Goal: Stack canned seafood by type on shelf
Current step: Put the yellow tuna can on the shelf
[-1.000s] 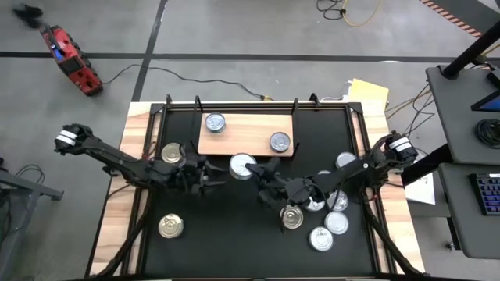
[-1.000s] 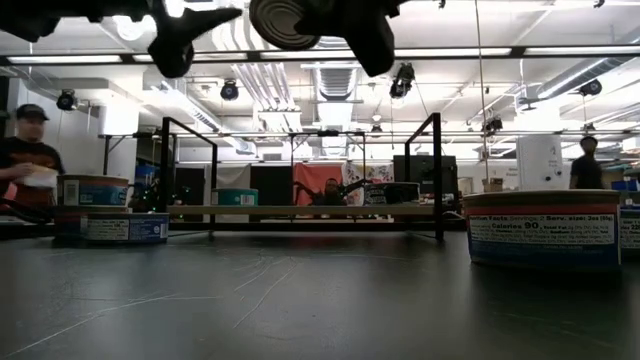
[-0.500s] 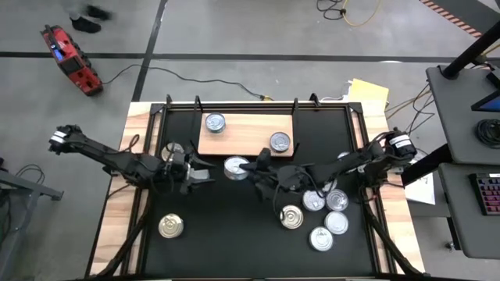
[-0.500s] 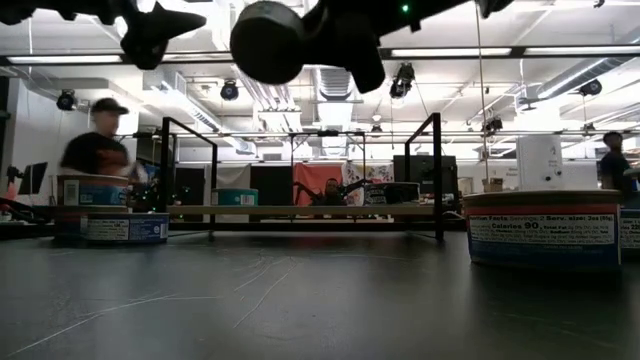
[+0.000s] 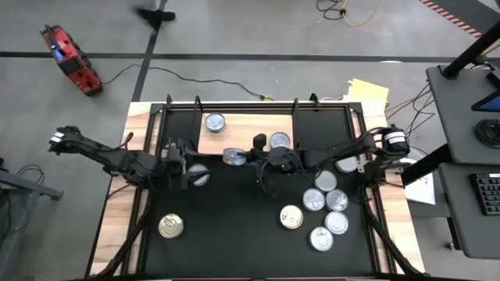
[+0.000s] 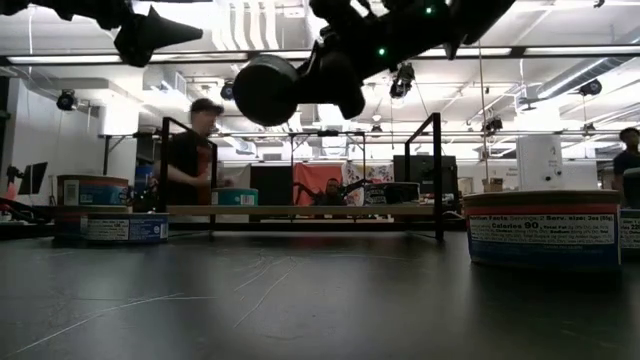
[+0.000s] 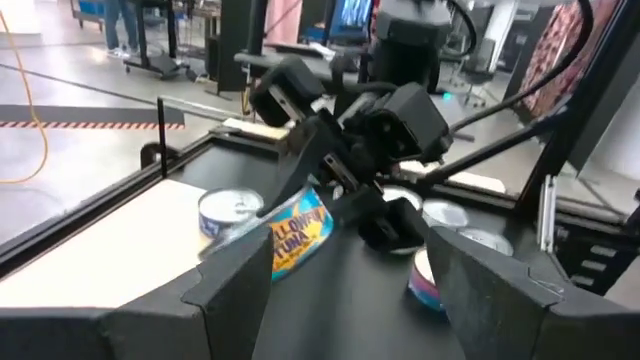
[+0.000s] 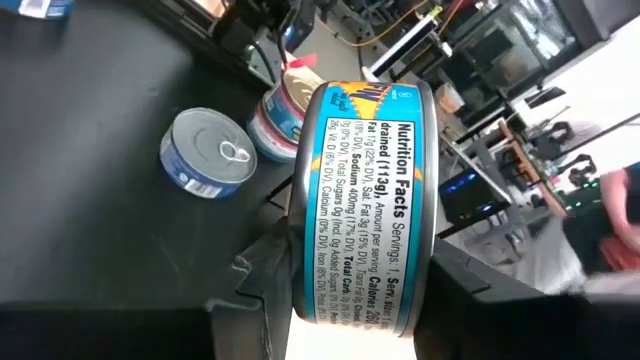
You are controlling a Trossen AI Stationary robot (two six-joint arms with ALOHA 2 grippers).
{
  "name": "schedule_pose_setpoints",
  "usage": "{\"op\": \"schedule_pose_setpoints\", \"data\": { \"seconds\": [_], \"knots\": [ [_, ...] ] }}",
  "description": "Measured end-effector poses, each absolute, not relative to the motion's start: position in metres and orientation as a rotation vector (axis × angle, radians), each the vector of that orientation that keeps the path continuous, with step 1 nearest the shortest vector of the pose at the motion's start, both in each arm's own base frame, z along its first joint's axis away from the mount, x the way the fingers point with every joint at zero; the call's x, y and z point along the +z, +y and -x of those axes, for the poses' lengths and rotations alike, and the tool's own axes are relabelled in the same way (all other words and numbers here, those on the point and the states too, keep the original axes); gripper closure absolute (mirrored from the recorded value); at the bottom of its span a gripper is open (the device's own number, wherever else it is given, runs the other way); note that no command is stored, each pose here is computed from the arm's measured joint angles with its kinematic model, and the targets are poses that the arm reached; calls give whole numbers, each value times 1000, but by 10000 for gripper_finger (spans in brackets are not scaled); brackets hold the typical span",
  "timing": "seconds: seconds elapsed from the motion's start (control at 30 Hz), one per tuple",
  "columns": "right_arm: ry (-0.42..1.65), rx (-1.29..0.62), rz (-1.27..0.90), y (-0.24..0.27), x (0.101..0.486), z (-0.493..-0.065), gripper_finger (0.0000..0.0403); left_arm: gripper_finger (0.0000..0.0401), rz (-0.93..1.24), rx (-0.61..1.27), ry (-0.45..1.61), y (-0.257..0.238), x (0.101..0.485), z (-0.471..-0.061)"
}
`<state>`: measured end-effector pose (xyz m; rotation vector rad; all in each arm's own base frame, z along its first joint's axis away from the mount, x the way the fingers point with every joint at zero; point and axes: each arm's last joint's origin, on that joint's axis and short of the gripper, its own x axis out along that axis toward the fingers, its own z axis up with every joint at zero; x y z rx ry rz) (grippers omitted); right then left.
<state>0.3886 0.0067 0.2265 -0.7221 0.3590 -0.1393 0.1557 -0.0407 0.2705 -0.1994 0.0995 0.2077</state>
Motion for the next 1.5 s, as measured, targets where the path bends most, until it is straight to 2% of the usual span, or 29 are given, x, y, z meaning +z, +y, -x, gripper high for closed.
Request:
{"op": "schedule_pose_setpoints", "data": {
  "seconds": [0.3,0.43,0.8,1.37,1.5],
  "knots": [
    [492,-236,744,-4,207,-415,271,152,190,307,110,-41,265,-164],
    [630,-246,783,-5,203,-429,271,152,216,301,72,-41,269,-163],
    [820,-279,830,-21,193,-429,271,152,225,279,70,-41,270,-162],
    [874,-312,797,-39,179,-428,270,152,213,284,111,-45,262,-170],
    [865,-315,791,-38,180,-428,235,152,212,284,111,-45,262,-171]
  ]
}}
